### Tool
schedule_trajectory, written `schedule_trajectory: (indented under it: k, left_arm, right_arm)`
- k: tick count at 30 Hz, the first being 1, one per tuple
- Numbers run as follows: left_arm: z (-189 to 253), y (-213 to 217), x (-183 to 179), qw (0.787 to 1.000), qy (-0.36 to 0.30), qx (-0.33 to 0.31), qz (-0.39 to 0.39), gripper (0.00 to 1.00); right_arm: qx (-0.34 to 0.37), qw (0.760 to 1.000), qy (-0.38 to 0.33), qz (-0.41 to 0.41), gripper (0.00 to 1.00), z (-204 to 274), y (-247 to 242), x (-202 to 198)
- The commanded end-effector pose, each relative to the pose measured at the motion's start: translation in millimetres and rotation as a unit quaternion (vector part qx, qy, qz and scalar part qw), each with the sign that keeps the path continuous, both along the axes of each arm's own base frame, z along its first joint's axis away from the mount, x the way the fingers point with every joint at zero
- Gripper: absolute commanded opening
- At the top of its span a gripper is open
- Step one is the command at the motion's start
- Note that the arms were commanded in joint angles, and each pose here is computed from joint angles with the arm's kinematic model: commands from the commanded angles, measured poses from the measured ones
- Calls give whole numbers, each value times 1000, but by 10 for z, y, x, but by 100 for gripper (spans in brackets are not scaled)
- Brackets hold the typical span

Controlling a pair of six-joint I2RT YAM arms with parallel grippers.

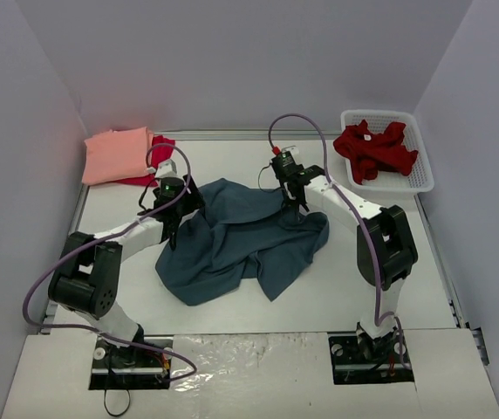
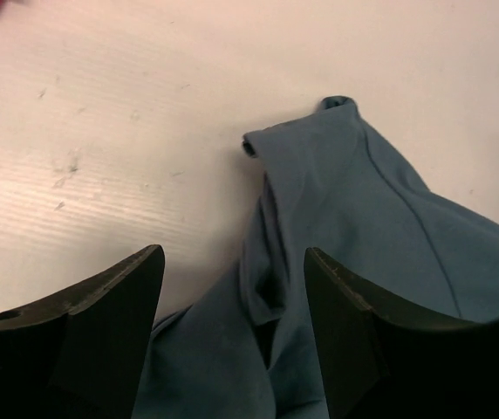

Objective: Fold and stack the t-shirts
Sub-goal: Flatten out the tshirt

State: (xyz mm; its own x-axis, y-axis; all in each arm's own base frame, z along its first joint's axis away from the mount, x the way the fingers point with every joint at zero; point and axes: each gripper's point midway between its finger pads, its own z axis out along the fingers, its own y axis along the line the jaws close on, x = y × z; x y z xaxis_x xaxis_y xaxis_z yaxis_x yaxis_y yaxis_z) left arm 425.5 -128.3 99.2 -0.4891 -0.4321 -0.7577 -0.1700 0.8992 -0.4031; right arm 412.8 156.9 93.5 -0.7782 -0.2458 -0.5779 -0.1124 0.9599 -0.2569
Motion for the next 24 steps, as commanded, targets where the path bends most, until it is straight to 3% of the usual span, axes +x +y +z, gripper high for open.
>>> schedule_trajectory:
  k: [1,6,12,14,20,24]
  left_arm:
    - [363,-204,258,997,-59,-41,-26,63]
    - [174,-391,309,996,-34,-66,-58,55]
    - [50,-488,256,993,-32,-87,-78,31]
    - [8,-479,226,993,-28,-84,-80,18]
    - [-63,-517,182,992,-19,-84,-94,3]
    - [52,-466,161,993,-25,-72,-90,2]
  right_arm:
    - [-3,1000,-23,-14,0,202,-103,7]
    - [-1,1000,-17,-13,0,152,-89,15]
    - [-3,1000,-8,-13,0,73,-86,1]
    - [-3,1000,-11,-15,0,77,-90,8]
    - [-2,1000,-12,-15,0,80,-80,12]
    - [-4,1000,-16,-24,0,101,-123,15]
